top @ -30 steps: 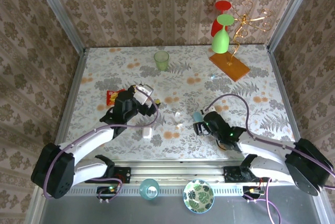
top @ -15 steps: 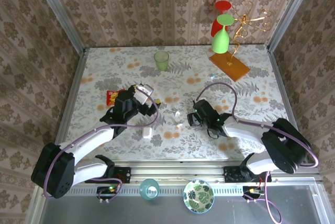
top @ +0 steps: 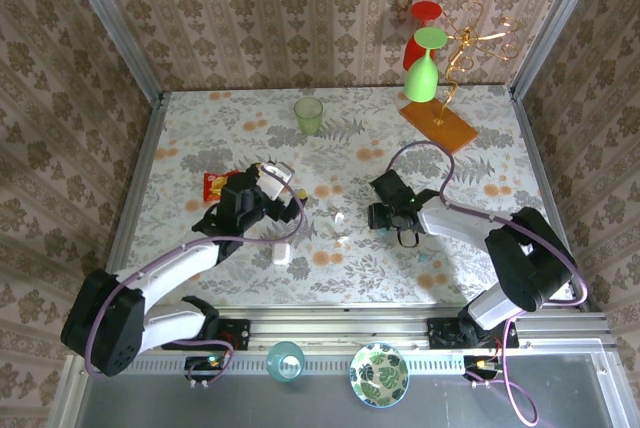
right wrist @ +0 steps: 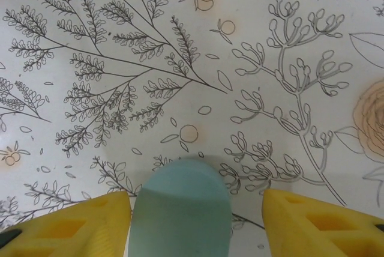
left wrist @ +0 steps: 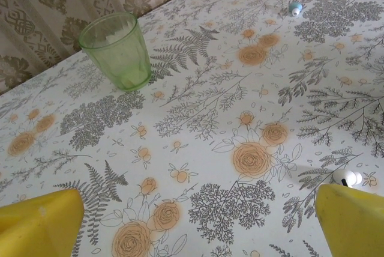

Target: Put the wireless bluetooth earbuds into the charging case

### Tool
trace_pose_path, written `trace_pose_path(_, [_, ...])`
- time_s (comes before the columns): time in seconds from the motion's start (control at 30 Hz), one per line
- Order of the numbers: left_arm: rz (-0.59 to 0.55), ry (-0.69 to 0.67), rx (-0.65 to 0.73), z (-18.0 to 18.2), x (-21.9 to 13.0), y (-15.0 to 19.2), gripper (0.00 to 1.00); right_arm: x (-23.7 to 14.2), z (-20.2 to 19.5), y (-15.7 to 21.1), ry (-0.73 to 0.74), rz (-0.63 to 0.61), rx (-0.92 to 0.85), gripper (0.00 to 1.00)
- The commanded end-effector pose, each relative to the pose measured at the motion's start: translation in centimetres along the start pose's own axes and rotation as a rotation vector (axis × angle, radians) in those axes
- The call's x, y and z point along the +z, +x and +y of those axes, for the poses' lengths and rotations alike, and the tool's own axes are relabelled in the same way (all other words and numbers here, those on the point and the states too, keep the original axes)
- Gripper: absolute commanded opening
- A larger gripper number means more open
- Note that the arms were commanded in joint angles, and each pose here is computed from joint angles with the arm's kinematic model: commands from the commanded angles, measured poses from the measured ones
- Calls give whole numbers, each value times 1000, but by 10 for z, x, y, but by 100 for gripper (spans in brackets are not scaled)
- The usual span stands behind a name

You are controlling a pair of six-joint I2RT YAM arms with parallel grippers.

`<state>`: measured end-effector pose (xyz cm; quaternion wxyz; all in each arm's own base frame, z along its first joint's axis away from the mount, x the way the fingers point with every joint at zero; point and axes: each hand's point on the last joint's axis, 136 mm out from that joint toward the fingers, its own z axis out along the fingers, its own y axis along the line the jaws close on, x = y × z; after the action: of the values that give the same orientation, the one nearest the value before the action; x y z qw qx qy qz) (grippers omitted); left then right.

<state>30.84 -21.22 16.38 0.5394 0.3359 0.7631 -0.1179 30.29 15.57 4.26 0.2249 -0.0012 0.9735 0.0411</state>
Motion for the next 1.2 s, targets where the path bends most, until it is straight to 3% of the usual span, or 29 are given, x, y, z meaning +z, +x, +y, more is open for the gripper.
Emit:
trace_pose_path(0.0, [-11, 29, -18, -6, 2, -6, 100, -10, -5, 16, 13, 131, -5, 62])
trace_pose_path(0.13, [-16, 37, -16, -8, 4, -7, 100, -17, -14, 15, 93, 219, 9, 79])
trace_pose_path(0.27, [-16, 43, -12, -9, 4, -7, 100, -18, -16, 13, 154, 287, 74, 89])
trace_pose_path(0.37, [-14, 46, -5, -10, 4, -5, 100, -17, -9, 14, 135, 335, 89, 89])
trace_pose_path(0.57, [-13, 54, 5, -12, 5, -4, 100, -7, -1, 16, 129, 455, 109, 77])
trace_pose_path(0.87, [-16, 52, 3, -12, 4, -3, 100, 6, 0, 10, 137, 482, 58, 60])
trace_pose_path(1.03, [-18, 62, 5, -15, 4, -3, 100, 12, 0, 11, 139, 500, 56, 56])
trace_pose_path(1.17, [-33, 72, 12, -17, 5, -4, 100, 15, 0, 11, 140, 499, 60, 41])
